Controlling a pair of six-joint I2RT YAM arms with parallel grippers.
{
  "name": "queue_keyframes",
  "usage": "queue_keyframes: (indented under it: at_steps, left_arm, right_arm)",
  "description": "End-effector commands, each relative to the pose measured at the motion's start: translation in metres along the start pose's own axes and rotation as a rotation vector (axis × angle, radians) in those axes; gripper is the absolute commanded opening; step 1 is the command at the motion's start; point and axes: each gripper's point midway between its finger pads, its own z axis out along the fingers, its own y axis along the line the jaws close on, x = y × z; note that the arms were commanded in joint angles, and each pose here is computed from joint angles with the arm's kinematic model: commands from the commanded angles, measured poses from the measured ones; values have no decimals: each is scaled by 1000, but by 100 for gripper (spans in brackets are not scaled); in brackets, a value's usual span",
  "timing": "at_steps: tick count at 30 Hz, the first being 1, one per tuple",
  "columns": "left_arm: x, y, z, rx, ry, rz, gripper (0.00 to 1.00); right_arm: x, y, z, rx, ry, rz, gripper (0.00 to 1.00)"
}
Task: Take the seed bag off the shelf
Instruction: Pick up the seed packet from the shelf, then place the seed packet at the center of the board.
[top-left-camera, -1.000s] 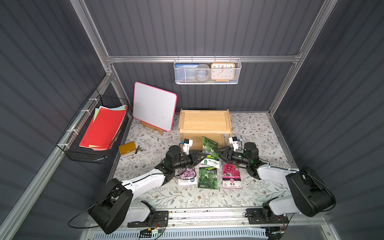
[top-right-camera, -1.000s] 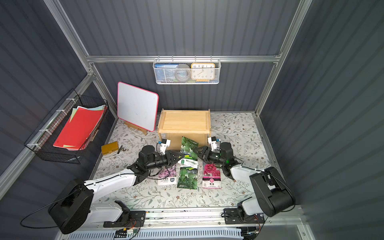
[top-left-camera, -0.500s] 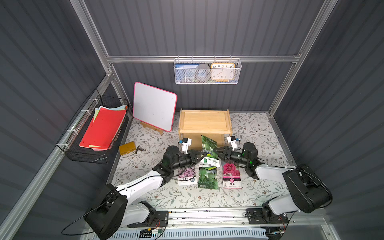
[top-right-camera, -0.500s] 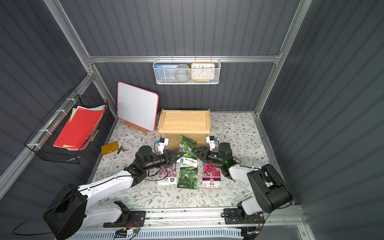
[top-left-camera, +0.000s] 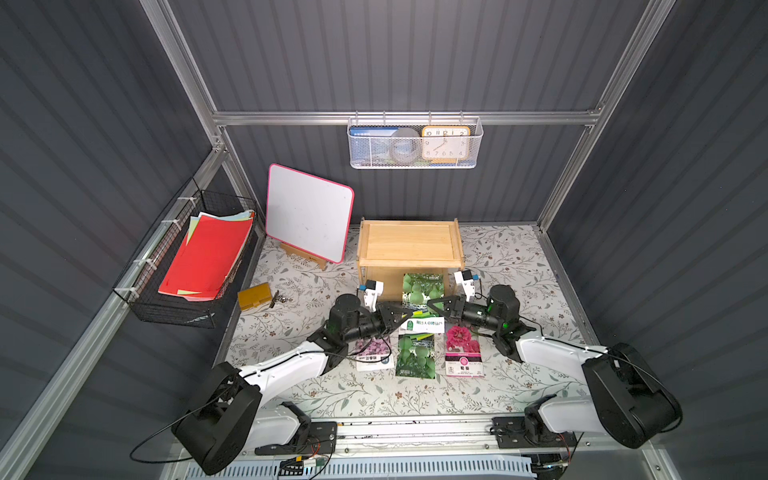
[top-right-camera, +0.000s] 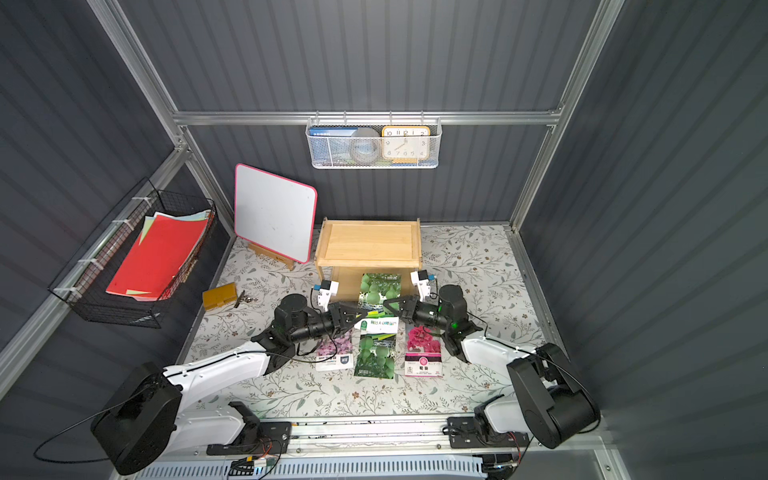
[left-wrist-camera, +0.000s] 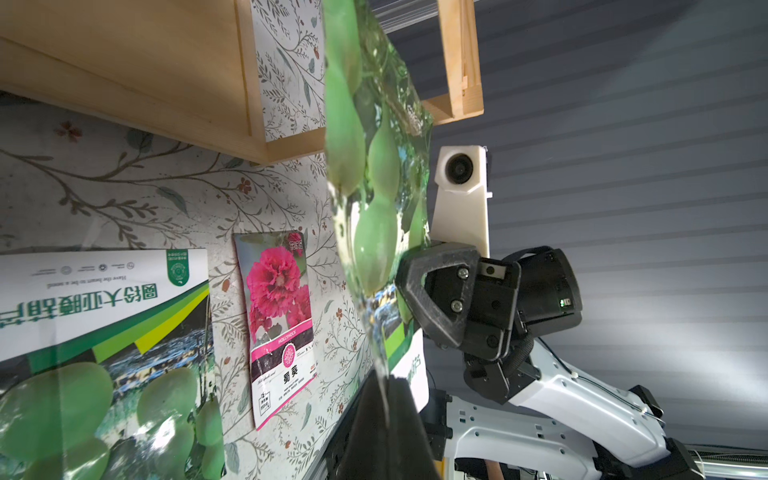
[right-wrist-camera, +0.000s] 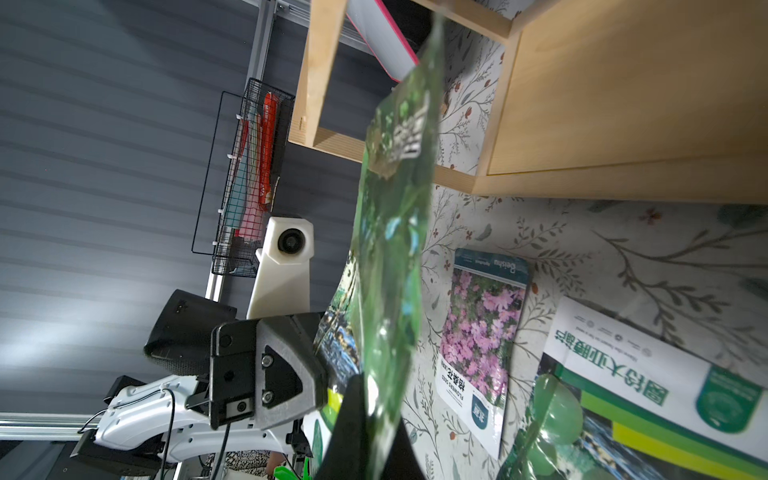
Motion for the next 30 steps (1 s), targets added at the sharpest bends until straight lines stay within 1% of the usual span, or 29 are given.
queue_keyframes:
  at_steps: [1,3,4,5,6,7,8,16,20,23,27,30]
  left_arm:
    - [-2,1,-5,-27,-28,15,28]
    - [-3,1,-8,-44,-38,21,60]
    - [-3,0,-10,-50,-42,25,71]
    - [-3,1,-11,-59,-43,27,79]
    - [-3,1,-12,-70,-45,30,84]
    - [-3,2,-13,-79,-47,34,87]
    - [-3,1,-14,-86,-46,39,99]
    - [-4,-2,-16,-109,-40,72,100]
    - [-5,-10,-19,-95,-43,96,100]
    - [-6,-16,-22,-91,-46,116,100]
    - [-7,-21,-24,-84,-50,136,100]
    - [-6,-25,-27,-70,-58,142,100]
  right_arm:
    - [13,4,0,22,65,-23,0]
    - [20,1,-3,49,88,-21,0]
    - [23,-1,-6,66,96,-20,0]
    - [27,-3,-9,87,111,-24,0]
    - [32,-8,-12,117,126,-27,0]
    - [34,-4,-19,130,124,-48,0]
    - [38,-6,-24,159,128,-56,0]
    - [54,-32,-82,417,80,-87,0]
    - [62,-53,-114,515,68,-42,0]
    - [59,-57,-119,510,39,-2,0]
    - [49,-82,-134,630,-5,80,0]
    - [37,-95,-145,672,-68,125,0]
